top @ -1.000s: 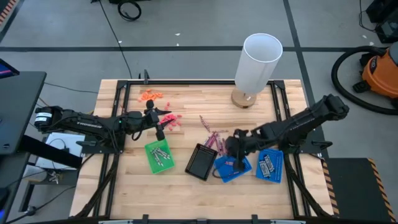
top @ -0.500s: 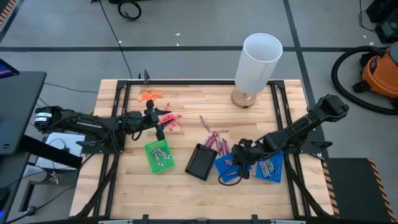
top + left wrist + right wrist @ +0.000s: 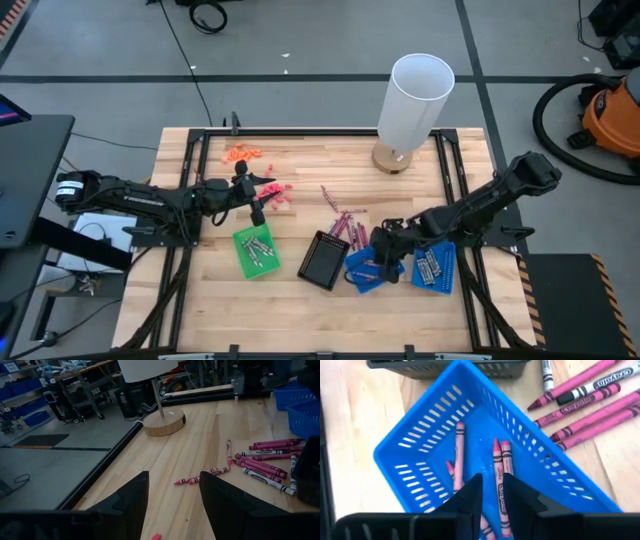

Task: Sort crayons
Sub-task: Put the pink crayon into the left blue bin

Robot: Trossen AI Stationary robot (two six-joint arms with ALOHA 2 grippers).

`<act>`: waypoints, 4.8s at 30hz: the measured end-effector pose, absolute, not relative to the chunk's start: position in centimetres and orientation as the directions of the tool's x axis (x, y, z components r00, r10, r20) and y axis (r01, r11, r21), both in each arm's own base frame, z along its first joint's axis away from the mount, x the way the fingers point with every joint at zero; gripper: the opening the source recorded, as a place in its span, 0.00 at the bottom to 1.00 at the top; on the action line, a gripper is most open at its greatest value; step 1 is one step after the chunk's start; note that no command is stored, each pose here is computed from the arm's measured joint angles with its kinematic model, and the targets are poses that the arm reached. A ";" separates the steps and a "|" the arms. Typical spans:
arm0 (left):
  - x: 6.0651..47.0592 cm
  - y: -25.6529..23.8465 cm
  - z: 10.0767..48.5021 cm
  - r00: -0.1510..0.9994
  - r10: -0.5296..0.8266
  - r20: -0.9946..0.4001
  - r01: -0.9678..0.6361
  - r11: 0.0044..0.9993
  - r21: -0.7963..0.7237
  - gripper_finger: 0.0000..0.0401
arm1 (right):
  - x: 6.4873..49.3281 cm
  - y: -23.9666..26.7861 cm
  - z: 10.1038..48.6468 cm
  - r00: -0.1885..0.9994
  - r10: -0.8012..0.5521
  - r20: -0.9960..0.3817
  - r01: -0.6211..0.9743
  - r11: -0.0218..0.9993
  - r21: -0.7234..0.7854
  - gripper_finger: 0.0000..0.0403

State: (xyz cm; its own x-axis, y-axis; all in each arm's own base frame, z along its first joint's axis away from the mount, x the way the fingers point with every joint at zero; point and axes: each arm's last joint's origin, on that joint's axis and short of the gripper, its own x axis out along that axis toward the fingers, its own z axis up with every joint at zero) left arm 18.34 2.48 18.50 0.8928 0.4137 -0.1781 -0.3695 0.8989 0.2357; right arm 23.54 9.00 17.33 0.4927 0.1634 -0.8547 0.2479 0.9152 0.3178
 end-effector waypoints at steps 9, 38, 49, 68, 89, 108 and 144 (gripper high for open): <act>18.3 2.5 18.5 0.893 0.414 -0.178 -0.370 0.899 0.237 0.47 | 26.0 6.2 20.6 0.554 0.003 -0.832 0.189 0.973 0.129 0.24; 18.3 2.5 18.5 0.893 0.414 -0.178 -0.365 0.896 0.255 0.47 | 29.7 -4.4 13.5 0.410 -0.136 -0.902 0.169 0.983 -0.072 0.36; 18.3 2.5 18.5 0.892 0.414 -0.179 -0.364 0.895 0.256 0.47 | 29.9 -5.7 12.4 0.397 -0.087 -0.914 0.195 0.981 -0.008 0.24; 18.3 2.5 18.5 0.892 0.414 -0.182 -0.364 0.896 0.257 0.47 | 28.5 -6.0 16.2 0.330 -0.164 -0.930 0.279 0.958 -0.070 0.08; 18.3 2.5 18.4 0.891 0.414 -0.186 -0.365 0.898 0.246 0.47 | 26.4 6.5 24.1 0.622 0.095 -0.777 0.108 0.973 0.205 0.09; 18.3 2.5 18.3 0.889 0.413 -0.198 -0.362 0.898 0.250 0.47 | 23.0 10.8 18.1 0.509 0.072 -0.858 0.297 0.920 0.254 0.09; 18.3 2.5 18.5 0.892 0.414 -0.182 -0.366 0.898 0.246 0.47 | 26.3 2.1 18.0 0.629 -0.089 -0.772 0.350 0.920 0.179 0.23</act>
State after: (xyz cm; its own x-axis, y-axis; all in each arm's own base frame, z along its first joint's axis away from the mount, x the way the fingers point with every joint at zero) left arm 18.33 2.48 18.47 0.8920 0.4137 -0.1820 -0.3661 0.8976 0.2457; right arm 26.34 2.13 18.03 0.6294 -0.0894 -0.7719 0.3499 0.9196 0.1788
